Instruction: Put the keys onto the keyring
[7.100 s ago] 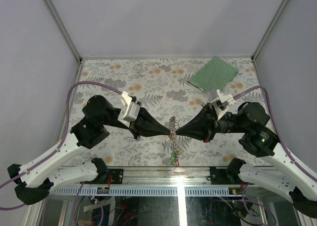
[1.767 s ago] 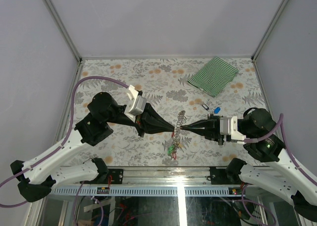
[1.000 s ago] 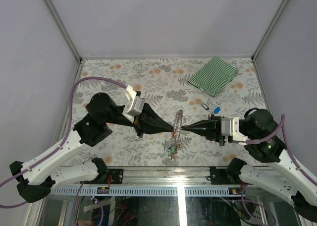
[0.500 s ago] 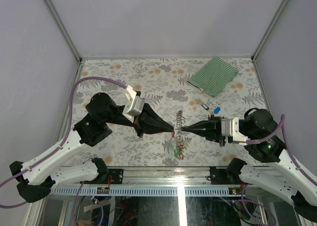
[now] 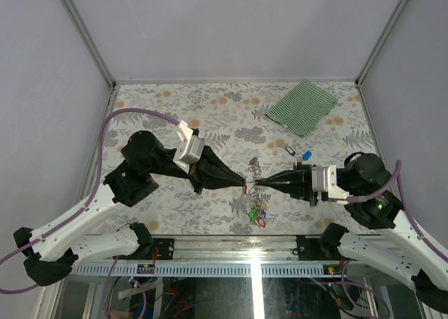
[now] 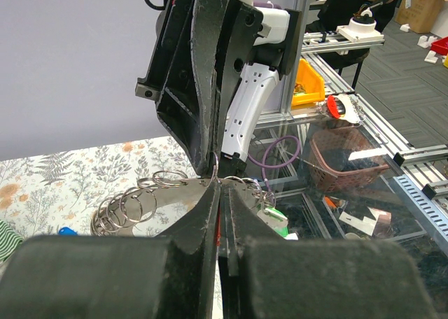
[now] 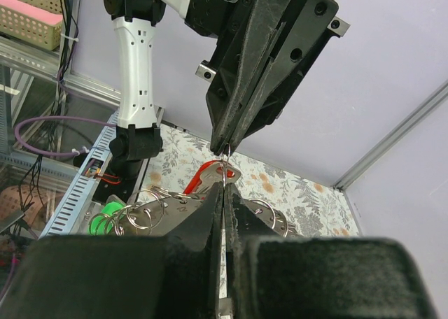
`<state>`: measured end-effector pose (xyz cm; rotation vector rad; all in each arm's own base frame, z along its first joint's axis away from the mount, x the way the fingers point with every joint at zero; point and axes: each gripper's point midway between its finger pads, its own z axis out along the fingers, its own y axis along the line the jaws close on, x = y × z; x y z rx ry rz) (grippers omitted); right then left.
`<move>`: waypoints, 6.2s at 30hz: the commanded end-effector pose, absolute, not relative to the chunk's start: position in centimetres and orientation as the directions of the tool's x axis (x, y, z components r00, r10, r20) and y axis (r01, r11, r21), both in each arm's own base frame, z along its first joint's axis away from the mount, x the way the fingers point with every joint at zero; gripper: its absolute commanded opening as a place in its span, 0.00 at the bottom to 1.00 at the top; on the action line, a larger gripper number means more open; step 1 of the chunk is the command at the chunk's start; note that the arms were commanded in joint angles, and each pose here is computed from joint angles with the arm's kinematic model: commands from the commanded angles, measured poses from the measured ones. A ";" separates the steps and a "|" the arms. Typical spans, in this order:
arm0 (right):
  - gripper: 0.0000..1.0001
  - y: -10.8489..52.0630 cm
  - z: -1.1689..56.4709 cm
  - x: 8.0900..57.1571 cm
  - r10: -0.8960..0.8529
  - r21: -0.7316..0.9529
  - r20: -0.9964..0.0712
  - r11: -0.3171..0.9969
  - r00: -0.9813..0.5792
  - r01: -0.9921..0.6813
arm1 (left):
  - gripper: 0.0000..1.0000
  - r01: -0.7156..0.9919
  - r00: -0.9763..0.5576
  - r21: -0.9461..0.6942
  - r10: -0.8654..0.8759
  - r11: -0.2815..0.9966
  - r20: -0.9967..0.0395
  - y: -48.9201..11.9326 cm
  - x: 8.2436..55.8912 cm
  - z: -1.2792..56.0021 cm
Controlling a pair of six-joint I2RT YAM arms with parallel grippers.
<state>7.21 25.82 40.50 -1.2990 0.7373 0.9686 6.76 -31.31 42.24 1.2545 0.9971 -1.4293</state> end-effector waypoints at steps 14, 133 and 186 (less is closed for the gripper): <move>0.01 25.7 43.2 6.8 0.237 -0.490 -0.844 0.023 0.481 -0.871 | 0.00 0.967 0.034 0.081 -0.194 -0.240 -0.980 -31.0 6.0 44.3; 0.01 24.9 44.0 6.1 0.275 -0.634 -0.733 0.052 0.621 -0.771 | 0.00 0.953 0.049 0.099 -0.176 -0.285 -0.983 -31.5 5.4 43.7; 0.01 24.7 44.2 5.9 0.278 -0.631 -0.736 0.051 0.618 -0.774 | 0.00 0.954 0.050 0.094 -0.160 -0.284 -0.986 -31.6 5.4 43.0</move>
